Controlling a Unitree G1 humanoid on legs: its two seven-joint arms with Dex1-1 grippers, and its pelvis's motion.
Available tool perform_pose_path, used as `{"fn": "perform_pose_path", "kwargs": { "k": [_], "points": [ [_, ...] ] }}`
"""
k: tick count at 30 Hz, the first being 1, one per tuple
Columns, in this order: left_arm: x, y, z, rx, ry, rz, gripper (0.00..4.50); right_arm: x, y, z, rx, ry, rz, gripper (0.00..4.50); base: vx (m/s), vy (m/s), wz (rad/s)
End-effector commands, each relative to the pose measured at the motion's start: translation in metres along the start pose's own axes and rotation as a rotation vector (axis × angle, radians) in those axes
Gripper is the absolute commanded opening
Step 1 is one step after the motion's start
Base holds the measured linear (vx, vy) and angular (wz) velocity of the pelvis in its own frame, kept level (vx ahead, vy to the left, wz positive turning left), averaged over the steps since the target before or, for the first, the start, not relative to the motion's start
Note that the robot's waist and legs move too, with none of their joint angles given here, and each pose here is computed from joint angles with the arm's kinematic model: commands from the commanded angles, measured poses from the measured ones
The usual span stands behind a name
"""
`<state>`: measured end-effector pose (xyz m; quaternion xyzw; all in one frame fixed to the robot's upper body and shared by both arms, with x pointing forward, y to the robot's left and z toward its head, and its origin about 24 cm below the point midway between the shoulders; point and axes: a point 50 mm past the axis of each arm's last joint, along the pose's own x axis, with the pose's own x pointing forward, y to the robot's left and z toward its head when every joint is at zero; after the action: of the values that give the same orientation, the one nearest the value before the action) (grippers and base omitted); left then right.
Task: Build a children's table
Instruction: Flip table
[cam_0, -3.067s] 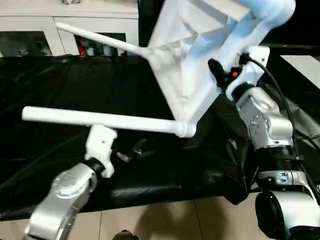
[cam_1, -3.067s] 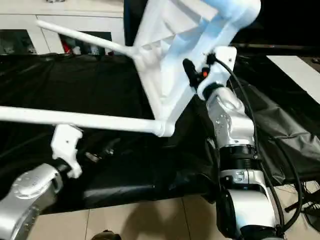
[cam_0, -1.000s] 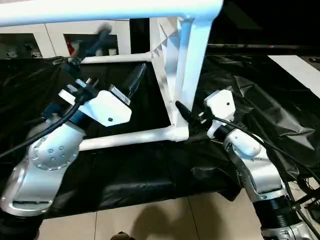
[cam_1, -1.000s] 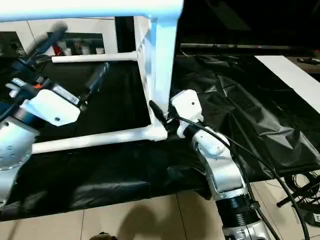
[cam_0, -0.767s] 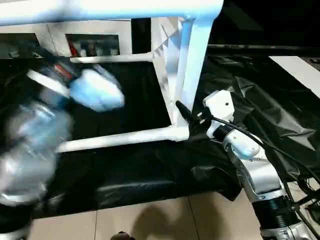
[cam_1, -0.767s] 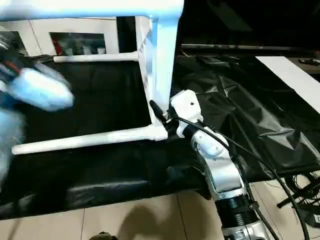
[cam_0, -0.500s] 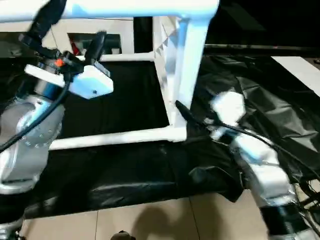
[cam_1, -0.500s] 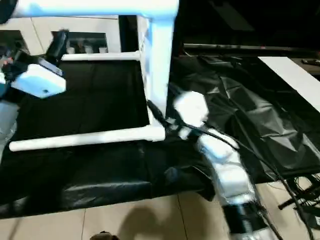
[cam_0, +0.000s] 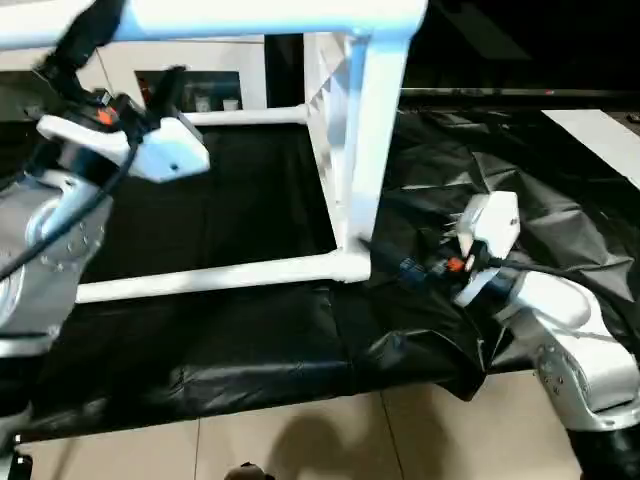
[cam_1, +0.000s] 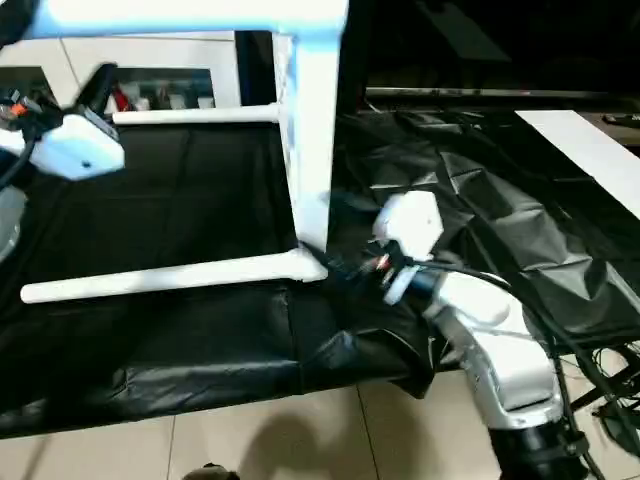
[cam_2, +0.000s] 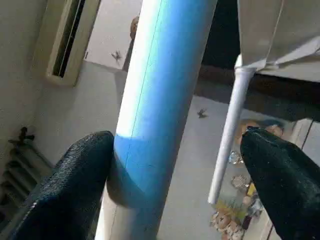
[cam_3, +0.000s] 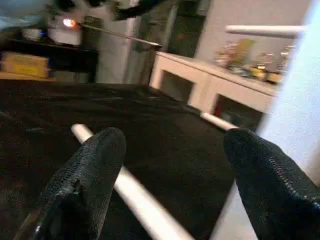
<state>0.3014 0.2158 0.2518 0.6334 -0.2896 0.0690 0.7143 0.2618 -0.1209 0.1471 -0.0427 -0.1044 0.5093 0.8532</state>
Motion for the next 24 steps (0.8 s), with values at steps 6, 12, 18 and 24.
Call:
{"fn": "perform_pose_path", "kwargs": {
  "k": [6, 12, 18, 24],
  "points": [
    [0.011, 0.012, -0.014, 0.022, 0.058, 0.038, 4.5, 0.014, 0.013, 0.003, 0.022, -0.008, 0.085, 3.51, 0.0, 0.0, 0.0],
    [0.011, 0.015, -0.015, -0.101, 0.077, 0.044, 4.05, 0.018, 0.014, 0.004, 0.027, -0.016, 0.089, 3.55, 0.0, 0.0, 0.0],
    [0.01, 0.018, -0.015, -0.161, 0.09, 0.045, 3.54, 0.02, 0.017, 0.005, 0.034, -0.024, 0.097, 3.55, 0.0, 0.0, 0.0],
    [0.01, 0.015, -0.012, -0.204, 0.08, 0.004, 2.98, 0.023, 0.021, 0.01, 0.077, -0.073, 0.132, 3.55, 0.0, 0.0, 0.0]
  ]
}}
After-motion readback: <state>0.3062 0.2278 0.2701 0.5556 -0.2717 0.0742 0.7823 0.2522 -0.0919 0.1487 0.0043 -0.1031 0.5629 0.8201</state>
